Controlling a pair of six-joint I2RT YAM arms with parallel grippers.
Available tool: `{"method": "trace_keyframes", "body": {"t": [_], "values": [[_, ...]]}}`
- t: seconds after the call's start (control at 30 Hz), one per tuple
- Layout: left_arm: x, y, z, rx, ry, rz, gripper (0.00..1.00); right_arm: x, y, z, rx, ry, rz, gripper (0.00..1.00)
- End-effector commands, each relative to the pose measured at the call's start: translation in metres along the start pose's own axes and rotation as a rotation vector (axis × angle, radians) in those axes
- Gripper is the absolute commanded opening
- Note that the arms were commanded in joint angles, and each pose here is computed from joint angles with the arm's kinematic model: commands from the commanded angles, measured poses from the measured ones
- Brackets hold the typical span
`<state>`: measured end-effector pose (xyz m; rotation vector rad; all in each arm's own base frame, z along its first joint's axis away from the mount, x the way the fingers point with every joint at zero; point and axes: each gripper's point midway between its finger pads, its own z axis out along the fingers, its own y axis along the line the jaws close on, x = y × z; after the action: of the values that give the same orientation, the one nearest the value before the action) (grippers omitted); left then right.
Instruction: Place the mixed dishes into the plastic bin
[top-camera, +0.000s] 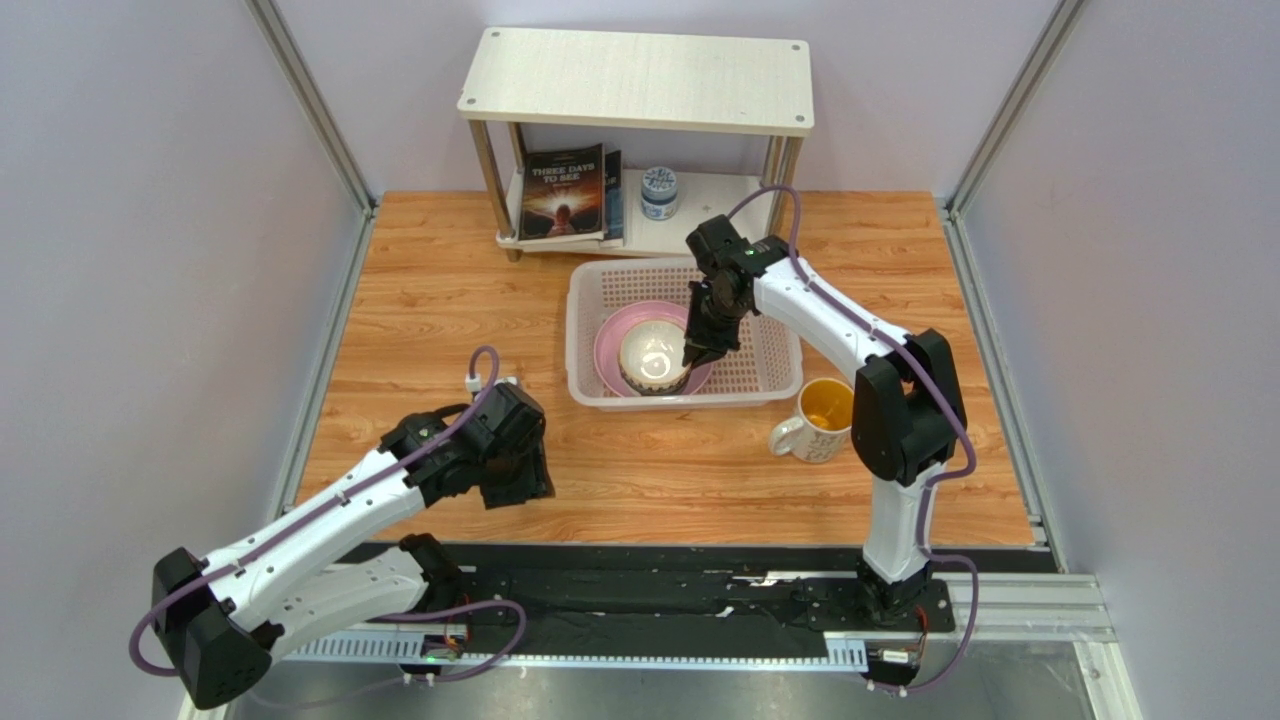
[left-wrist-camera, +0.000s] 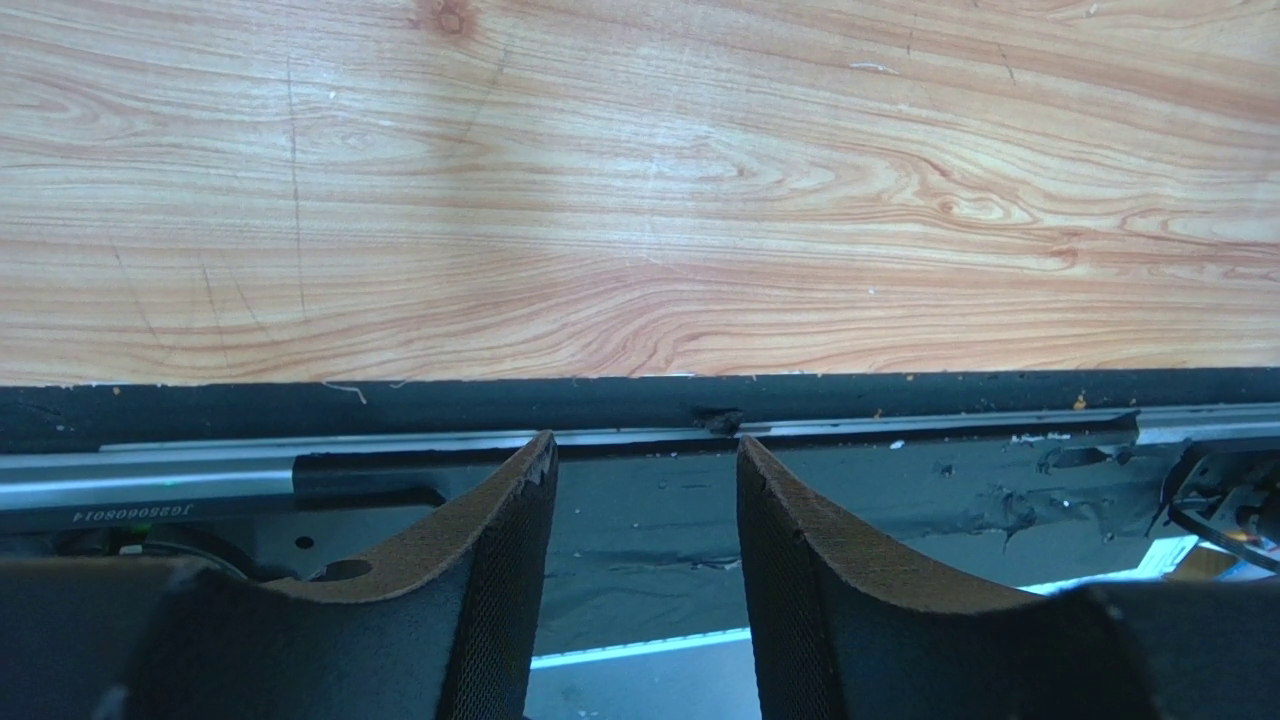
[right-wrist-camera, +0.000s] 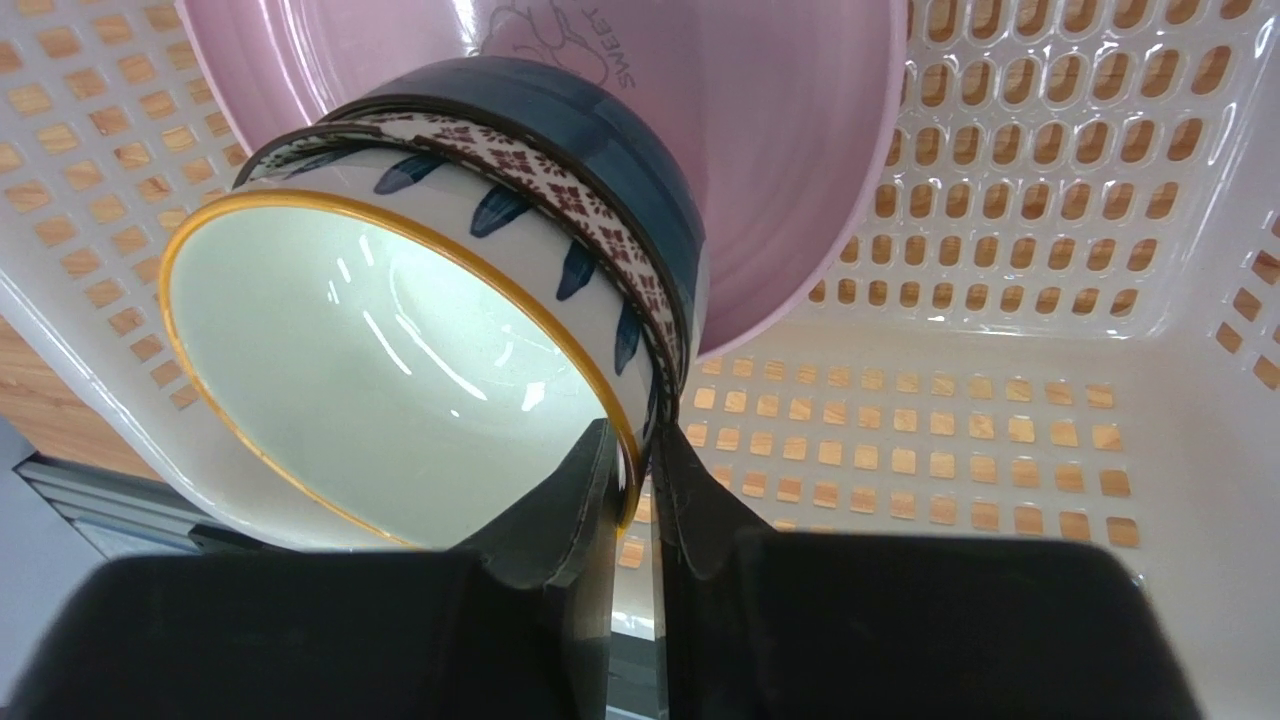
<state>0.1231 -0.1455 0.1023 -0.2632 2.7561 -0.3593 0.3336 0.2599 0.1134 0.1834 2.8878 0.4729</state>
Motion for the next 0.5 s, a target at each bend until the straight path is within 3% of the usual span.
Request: {"method": "trace_keyframes", "body": {"t": [0.0, 0.27, 0.37, 0.47], "values": [[-0.003, -0.005, -0.001, 0.019, -0.005, 0.008, 0.53, -0.008, 0.014, -0.023, -0.046, -0.052, -0.020, 0.17], [-0.007, -0.010, -0.007, 0.046, -0.022, 0.020, 0.53, -0.011, 0.021, -0.037, -0.067, -0.063, -0.030, 0.39], [-0.015, -0.016, -0.013, 0.076, -0.057, 0.038, 0.54, -0.011, 0.022, -0.054, -0.088, -0.097, -0.028, 0.51], [-0.026, -0.035, -0.021, 0.143, -0.087, 0.073, 0.56, -0.008, 0.024, -0.079, -0.115, -0.131, -0.028, 0.56]]}}
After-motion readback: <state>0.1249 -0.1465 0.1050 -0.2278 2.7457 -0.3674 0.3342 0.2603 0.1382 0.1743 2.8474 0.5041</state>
